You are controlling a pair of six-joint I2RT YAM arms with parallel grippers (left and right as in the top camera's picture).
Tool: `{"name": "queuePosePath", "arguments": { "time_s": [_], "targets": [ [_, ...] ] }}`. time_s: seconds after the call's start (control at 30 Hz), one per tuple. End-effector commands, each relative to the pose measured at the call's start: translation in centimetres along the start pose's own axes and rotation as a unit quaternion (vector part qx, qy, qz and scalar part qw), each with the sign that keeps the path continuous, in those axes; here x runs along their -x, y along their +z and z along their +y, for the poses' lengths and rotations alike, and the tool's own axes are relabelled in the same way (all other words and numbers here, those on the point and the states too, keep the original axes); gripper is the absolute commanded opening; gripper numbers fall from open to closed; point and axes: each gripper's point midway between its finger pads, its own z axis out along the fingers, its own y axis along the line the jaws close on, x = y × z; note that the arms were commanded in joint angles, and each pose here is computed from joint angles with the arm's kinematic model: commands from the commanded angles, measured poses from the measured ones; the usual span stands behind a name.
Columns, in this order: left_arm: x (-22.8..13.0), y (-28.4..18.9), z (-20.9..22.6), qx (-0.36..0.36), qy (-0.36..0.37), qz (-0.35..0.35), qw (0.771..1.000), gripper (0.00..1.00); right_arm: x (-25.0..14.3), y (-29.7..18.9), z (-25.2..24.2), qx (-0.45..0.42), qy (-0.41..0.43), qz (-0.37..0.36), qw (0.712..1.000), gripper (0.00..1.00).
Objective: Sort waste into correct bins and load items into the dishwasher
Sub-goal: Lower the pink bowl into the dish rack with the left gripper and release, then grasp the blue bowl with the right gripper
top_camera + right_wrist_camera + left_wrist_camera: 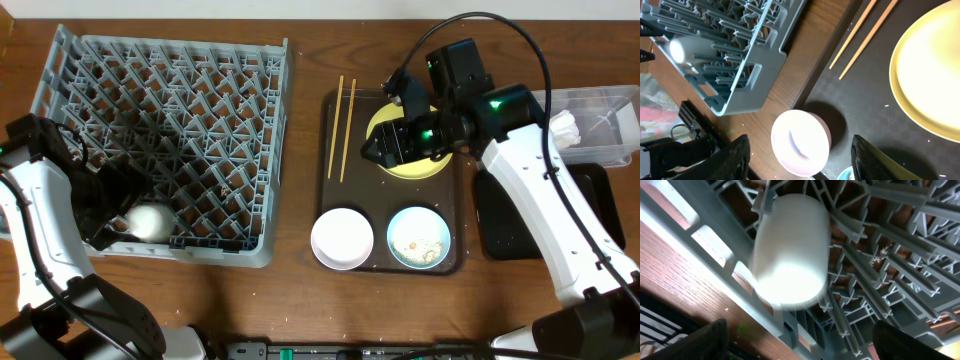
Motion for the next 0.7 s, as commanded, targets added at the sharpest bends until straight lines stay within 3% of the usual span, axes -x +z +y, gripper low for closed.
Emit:
{"name": "queuePosePath", "arguments": {
  "time_s": [0.0,0.2,0.33,0.5,0.6,0.67],
  "targets": [
    [-0.4,-0.1,-0.3,-0.012,-0.002,0.012,1.0,0.95,0.1,-0.6,0.6,0.001,-0.014,-0.006,1.0,0.63],
    [-1.0,-3.1,-3.3,-0.076,0.076,-0.005,0.994,0.94,-0.2,-0.6,-1.4,-0.058,0.009,-0.003,0.998,0.63],
    [-3.1,-6.7,-7.9,-0.143,0.186,-0.049,0.971,0.93,-1.0,-0.4,-3.2,-0.125,0.048,0.005,0.991,0.61],
    [-7.2,-10.1,-13.1,-0.187,0.347,-0.131,0.91,0.93,-2.6,0.5,-5.5,-0.215,0.114,0.006,0.97,0.56],
    [-10.7,-11.3,-16.1,-0.212,0.447,-0.158,0.855,0.91,-3.2,1.6,-6.3,-0.236,0.107,0.005,0.966,0.54],
    [-12.1,-11.2,-17.3,-0.206,0.484,-0.169,0.833,0.9,-3.7,2.6,-6.4,-0.235,0.102,0.01,0.967,0.52]
  ]
}}
